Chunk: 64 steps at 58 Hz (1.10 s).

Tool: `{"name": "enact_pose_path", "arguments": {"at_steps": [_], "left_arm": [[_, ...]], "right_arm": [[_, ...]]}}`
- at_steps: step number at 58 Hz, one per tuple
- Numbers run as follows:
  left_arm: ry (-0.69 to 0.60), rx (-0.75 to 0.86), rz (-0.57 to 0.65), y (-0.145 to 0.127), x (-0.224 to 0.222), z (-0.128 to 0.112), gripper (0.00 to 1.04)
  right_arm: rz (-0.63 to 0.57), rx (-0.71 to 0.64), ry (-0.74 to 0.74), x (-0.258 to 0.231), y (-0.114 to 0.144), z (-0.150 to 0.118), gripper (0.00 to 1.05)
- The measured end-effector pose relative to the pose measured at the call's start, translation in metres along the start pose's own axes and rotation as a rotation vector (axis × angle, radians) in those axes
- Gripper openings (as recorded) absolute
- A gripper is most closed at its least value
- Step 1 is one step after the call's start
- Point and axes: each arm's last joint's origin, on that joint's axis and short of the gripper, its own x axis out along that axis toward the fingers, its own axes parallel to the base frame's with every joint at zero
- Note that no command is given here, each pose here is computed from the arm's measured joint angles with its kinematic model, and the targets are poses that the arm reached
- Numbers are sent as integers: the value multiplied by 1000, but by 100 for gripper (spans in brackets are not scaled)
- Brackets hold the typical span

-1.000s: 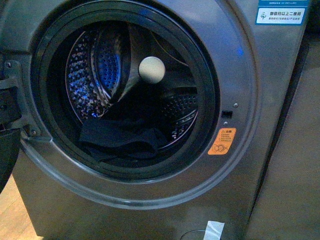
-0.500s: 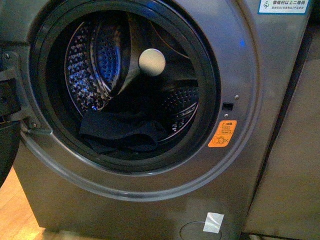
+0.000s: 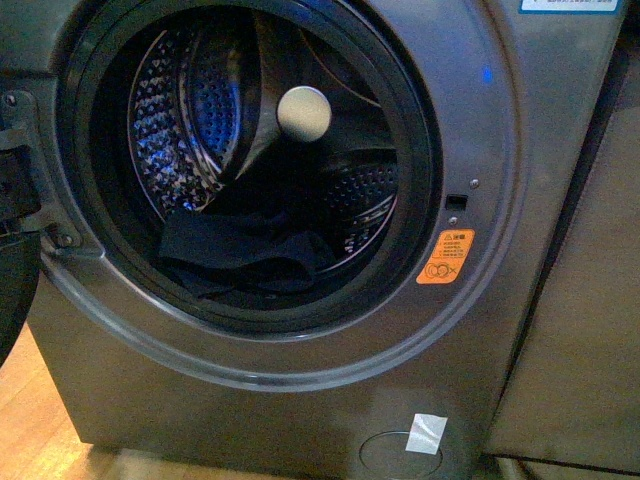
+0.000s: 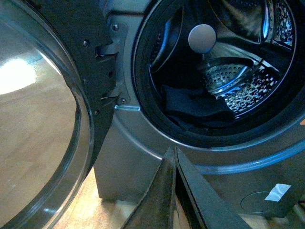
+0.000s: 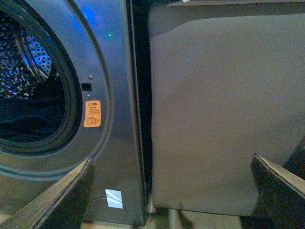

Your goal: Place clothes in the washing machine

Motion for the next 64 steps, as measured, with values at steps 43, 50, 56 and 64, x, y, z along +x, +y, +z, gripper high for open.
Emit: {"name": "enact_pose_path", "arguments": {"at_steps": [43,50,56,64], "left_arm": [[7,0,0,0,-11,-3,39],[7,0,0,0,-11,-3,63],[7,0,0,0,-11,-3,82],[7,3,0,0,-11,-3,99]], "right_arm": [[0,0,0,0,0,0,97],[0,0,0,0,0,0,97],[0,0,0,0,0,0,97],[0,0,0,0,0,0,97]]}}
